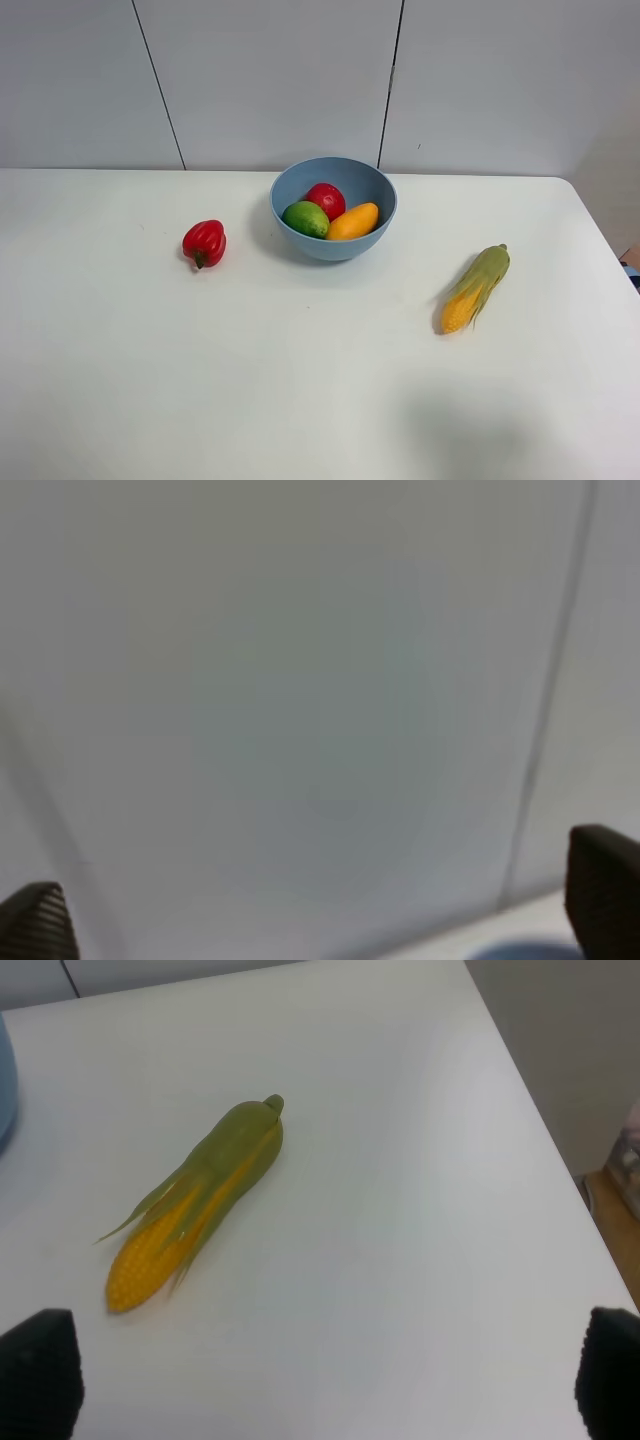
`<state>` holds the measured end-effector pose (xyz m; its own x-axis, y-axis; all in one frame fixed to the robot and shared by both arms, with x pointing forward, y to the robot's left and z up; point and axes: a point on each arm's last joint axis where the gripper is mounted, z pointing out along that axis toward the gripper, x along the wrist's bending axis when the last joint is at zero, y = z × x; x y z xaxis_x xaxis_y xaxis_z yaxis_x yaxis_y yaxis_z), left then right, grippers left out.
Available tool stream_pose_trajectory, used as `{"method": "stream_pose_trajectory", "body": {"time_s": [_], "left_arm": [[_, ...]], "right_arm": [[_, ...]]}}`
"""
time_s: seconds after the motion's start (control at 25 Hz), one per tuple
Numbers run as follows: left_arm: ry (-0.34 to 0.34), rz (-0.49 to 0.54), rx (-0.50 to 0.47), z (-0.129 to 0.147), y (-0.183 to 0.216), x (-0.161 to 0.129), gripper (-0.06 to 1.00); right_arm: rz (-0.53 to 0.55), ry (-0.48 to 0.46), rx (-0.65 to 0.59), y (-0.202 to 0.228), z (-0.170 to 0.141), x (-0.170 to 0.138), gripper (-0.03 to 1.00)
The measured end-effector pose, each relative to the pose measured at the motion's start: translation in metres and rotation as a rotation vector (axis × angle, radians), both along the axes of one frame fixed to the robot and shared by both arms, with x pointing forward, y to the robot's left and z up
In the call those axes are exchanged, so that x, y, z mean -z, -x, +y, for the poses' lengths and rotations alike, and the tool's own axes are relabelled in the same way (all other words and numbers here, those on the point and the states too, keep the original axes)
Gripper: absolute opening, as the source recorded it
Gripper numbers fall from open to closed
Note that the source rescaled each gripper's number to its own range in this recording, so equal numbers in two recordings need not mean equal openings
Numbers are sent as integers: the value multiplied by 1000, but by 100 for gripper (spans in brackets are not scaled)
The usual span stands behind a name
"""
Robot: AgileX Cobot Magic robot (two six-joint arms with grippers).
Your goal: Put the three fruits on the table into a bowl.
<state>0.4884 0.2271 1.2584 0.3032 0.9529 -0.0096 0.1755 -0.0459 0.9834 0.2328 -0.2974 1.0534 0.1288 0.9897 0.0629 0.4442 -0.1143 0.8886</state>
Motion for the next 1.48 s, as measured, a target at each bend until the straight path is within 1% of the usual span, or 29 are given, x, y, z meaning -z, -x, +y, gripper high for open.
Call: {"method": "stream_pose_trajectory", "body": {"time_s": [0.08,0.2,0.32,0.36,0.44,0.56,0.64,0.72,0.84,0.92,1.04,1.08,1.48], "left_arm": [[-49,35,-58,22,31,-6,96],[-105,70,-154,49,79,-6,96],[-124,103,-233,67,130,6,96],[-122,118,-251,70,148,14,96],[-94,148,-273,74,183,30,96],[-77,193,-279,75,229,65,96],[-75,204,-279,76,253,91,96],[-74,198,-280,77,268,114,96],[-76,206,-279,77,276,148,96],[-81,240,-277,77,270,173,96],[-92,297,-275,76,256,201,96],[-94,306,-274,76,254,204,96],[-89,283,-275,76,252,203,97]], "right_arm": [[0,0,0,0,0,0,99],[0,0,0,0,0,0,99],[0,0,0,0,0,0,99],[0,0,0,0,0,0,99],[0,0,0,0,0,0,99],[0,0,0,0,0,0,99],[0,0,0,0,0,0,99],[0,0,0,0,0,0,99],[0,0,0,0,0,0,99],[0,0,0,0,0,0,99],[0,0,0,0,0,0,99],[0,0,0,0,0,0,99],[0,0,0,0,0,0,99]]}}
